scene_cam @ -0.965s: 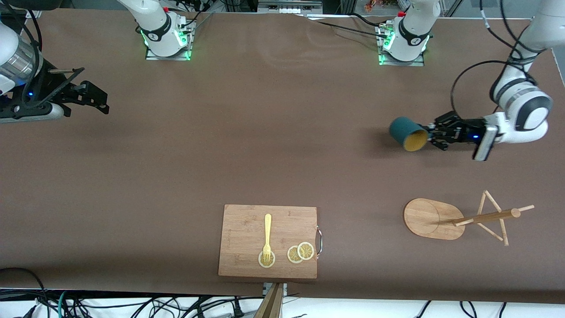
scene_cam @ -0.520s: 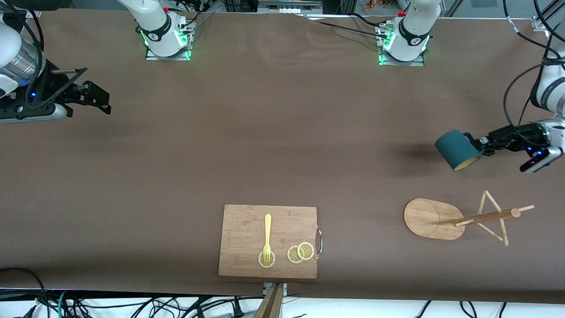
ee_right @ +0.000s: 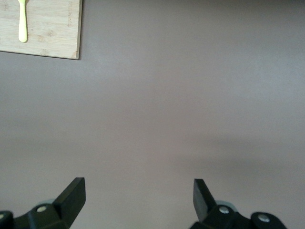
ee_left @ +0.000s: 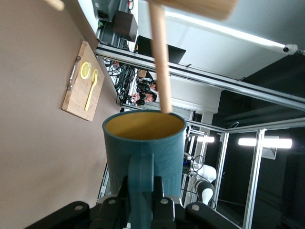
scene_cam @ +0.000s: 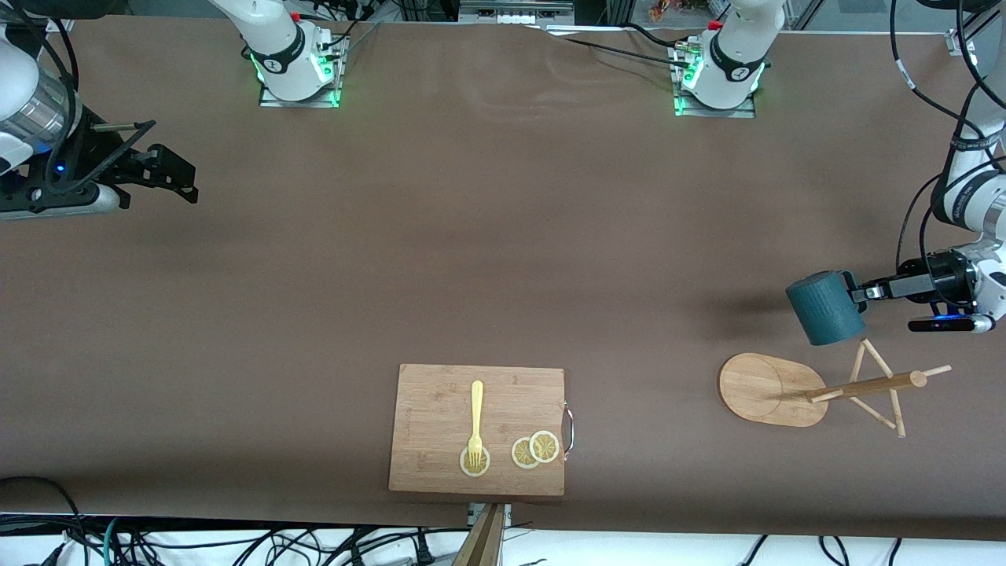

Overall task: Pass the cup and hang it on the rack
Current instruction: 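Tilt the mug and bring its handle over a rack peg, then lower the mug handle onto the peg and open the left gripper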

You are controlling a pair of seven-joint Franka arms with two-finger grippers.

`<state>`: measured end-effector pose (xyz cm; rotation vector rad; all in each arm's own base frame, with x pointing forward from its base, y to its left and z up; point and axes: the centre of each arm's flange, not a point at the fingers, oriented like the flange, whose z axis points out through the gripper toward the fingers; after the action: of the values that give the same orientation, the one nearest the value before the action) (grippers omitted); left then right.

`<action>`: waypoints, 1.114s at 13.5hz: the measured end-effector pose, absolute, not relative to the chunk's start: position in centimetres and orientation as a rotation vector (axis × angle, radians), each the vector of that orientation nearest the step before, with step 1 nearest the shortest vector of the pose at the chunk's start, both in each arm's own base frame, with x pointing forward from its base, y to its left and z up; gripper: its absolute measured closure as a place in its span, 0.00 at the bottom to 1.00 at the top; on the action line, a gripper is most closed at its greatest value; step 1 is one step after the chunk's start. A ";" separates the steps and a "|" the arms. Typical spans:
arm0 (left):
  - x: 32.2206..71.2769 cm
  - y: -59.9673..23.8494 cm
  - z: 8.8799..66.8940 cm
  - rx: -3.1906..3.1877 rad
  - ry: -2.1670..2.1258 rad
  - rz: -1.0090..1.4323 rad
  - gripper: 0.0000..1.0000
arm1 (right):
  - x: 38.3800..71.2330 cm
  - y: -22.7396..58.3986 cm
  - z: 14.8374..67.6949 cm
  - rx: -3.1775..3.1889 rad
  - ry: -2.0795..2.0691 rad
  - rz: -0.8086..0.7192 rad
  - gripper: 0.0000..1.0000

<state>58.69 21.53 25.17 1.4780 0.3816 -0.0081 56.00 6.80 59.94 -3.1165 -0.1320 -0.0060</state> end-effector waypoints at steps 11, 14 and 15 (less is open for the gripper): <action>61.3 28.0 25.4 1.514 0.419 0.073 0.79 | 56.0 7.0 59.9 -3.116 -0.137 -0.006 0.00; 61.9 28.9 24.3 1.522 0.432 0.093 0.79 | 56.0 7.0 59.9 -3.116 -0.137 -0.006 0.00; 62.0 28.8 24.0 1.516 0.433 0.091 0.79 | 56.0 7.0 59.9 -3.116 -0.137 -0.006 0.00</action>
<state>61.97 28.79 24.04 1.5164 0.4331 0.0910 55.98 7.00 59.94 -3.1162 -0.1374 -0.0061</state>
